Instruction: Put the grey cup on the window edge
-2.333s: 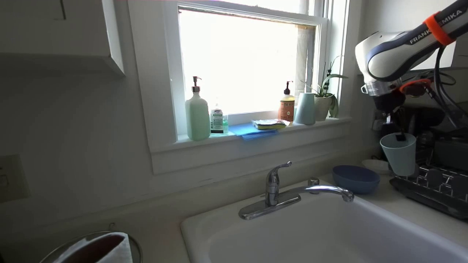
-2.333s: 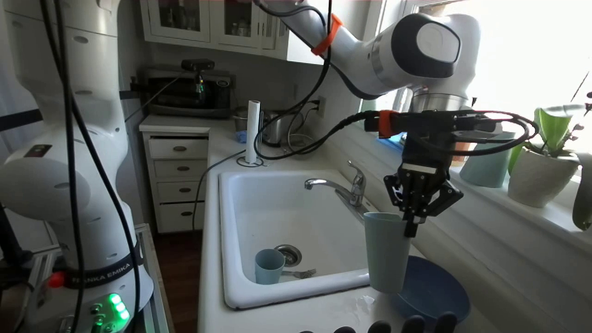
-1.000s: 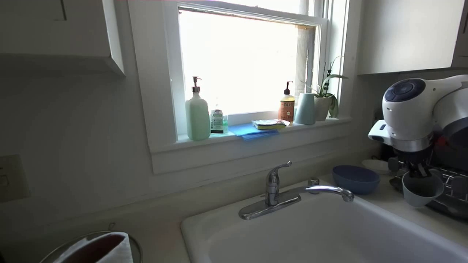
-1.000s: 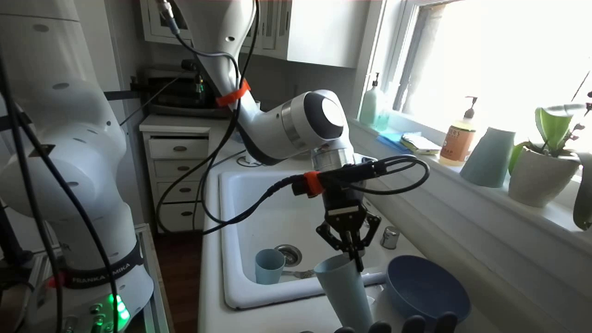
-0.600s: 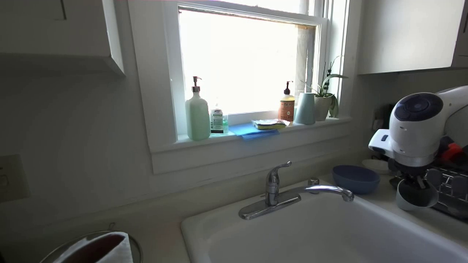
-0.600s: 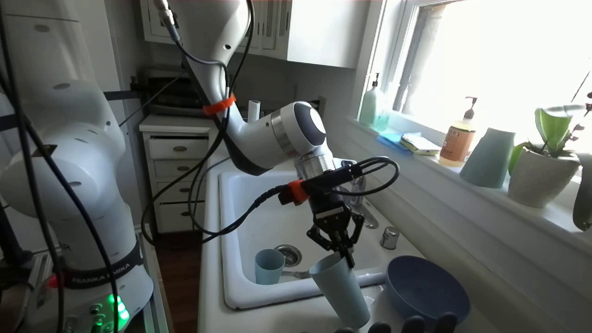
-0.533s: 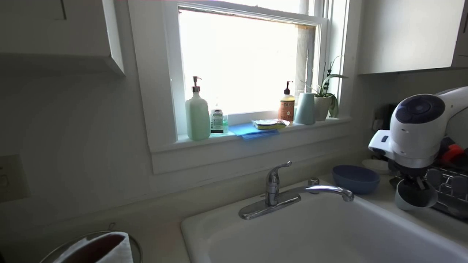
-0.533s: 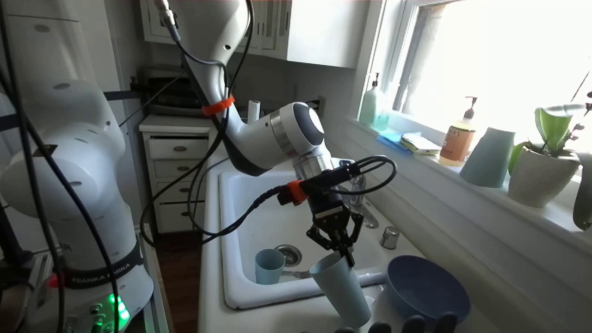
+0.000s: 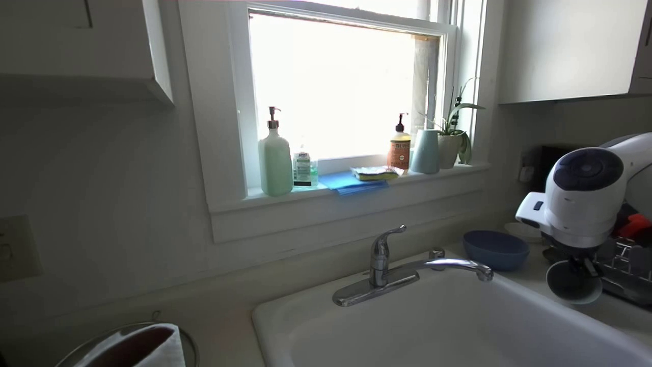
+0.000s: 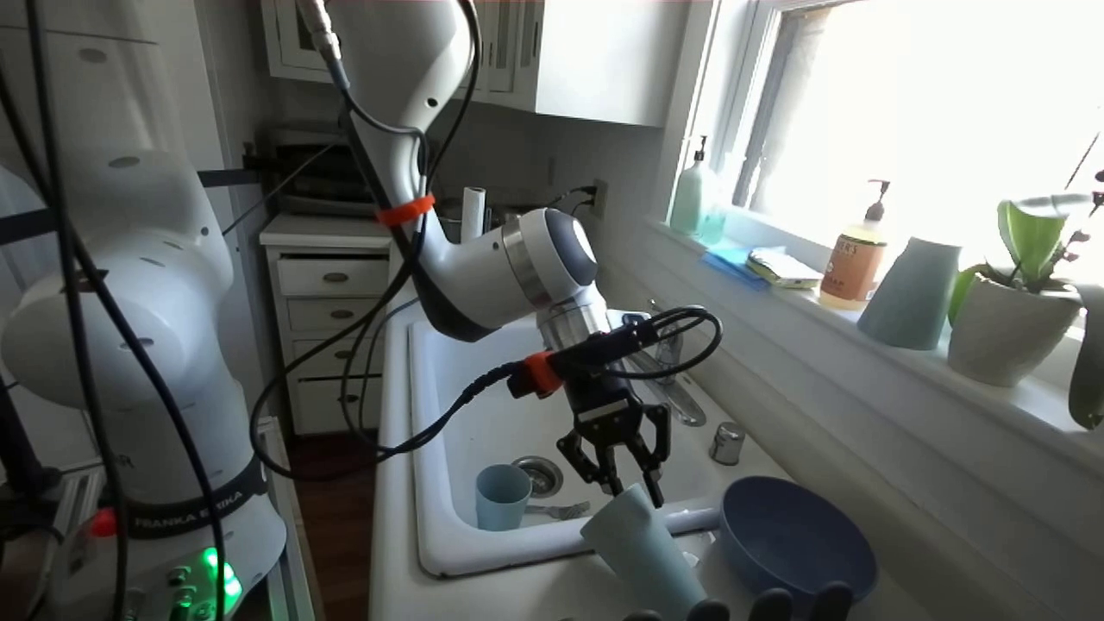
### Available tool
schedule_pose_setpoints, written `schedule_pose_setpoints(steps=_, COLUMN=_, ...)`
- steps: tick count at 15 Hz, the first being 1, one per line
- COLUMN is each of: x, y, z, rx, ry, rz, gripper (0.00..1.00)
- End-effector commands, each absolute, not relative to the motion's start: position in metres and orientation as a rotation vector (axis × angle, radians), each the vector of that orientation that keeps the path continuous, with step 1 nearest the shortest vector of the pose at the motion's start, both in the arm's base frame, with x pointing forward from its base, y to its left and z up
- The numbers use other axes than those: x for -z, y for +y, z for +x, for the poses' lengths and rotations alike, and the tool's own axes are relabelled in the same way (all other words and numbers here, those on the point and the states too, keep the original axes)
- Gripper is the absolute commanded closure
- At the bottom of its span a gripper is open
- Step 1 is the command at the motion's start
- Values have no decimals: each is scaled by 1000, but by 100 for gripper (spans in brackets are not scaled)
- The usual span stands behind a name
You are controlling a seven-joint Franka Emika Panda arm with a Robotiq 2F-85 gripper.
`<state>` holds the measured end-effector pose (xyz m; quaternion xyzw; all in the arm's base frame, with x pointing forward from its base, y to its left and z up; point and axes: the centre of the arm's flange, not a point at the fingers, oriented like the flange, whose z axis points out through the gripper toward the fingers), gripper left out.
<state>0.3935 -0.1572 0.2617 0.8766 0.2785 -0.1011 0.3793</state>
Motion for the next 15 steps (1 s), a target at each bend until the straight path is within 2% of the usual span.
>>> schedule_pose_setpoints(steps=1, x=-256, y=-161, z=390, rx=284, ry=691, rz=2255, gripper=38)
schedule_pose_setpoints(steps=6, x=-258, y=-169, z=390, rx=297, ry=662, rz=2276, gripper=40)
schedule_pose_setpoints(steps=8, x=-264, y=-175, z=390, rx=304, ry=621, rz=2307, gripper=15)
schedule_pose_setpoints(steps=10, x=-271, y=-183, z=391, rx=318, ry=549, rz=2357, gripper=2)
schedule_pose_setpoints(steps=15, x=-302, y=-219, z=402, rx=339, ry=246, rz=2550, gripper=0)
